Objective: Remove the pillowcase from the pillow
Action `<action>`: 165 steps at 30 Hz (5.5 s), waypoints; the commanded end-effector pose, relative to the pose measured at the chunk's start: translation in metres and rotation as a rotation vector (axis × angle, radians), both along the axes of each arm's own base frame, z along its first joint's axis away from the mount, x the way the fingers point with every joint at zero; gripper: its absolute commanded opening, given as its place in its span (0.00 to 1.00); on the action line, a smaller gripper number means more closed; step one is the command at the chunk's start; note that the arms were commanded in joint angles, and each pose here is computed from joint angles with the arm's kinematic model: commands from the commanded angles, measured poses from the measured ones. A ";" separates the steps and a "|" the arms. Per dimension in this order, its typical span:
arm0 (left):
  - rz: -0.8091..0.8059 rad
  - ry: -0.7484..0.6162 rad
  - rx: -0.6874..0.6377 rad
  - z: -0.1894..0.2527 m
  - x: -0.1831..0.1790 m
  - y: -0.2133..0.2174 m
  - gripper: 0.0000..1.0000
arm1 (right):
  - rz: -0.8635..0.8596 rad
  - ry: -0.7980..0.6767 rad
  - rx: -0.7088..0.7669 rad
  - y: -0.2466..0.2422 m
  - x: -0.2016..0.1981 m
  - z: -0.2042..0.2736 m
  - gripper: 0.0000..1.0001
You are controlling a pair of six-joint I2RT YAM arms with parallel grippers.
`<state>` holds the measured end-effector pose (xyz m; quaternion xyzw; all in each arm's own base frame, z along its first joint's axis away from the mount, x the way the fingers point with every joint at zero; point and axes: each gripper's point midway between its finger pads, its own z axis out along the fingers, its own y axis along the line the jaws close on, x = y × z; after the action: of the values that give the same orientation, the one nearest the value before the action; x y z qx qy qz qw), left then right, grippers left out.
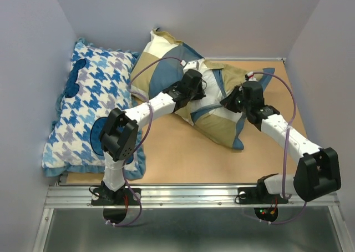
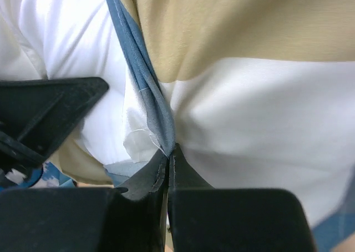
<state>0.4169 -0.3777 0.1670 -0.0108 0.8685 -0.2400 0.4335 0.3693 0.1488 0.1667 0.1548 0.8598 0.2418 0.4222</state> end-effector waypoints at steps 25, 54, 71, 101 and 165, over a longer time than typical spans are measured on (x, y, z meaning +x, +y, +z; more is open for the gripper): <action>0.300 -0.103 -0.193 0.034 0.019 0.086 0.00 | -0.158 0.199 -0.118 -0.095 -0.035 -0.029 0.16; 0.169 -0.069 -0.288 -0.003 0.003 0.015 0.00 | -0.159 0.128 -0.050 0.038 -0.041 0.036 0.83; 0.178 -0.094 -0.259 0.012 0.022 0.037 0.00 | -0.251 0.246 -0.105 0.017 -0.078 -0.025 0.01; 0.170 -0.101 -0.195 0.047 0.046 0.142 0.00 | -0.343 0.408 0.041 -0.066 -0.091 -0.134 0.01; -0.071 -0.034 -0.328 -0.032 -0.060 -0.044 0.00 | -0.201 0.079 -0.077 -0.062 -0.055 0.024 0.70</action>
<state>0.3570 -0.4165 0.1308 -0.0362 0.8215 -0.3751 0.4278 0.3086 0.0927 0.1368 0.2390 0.8801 0.1784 0.3693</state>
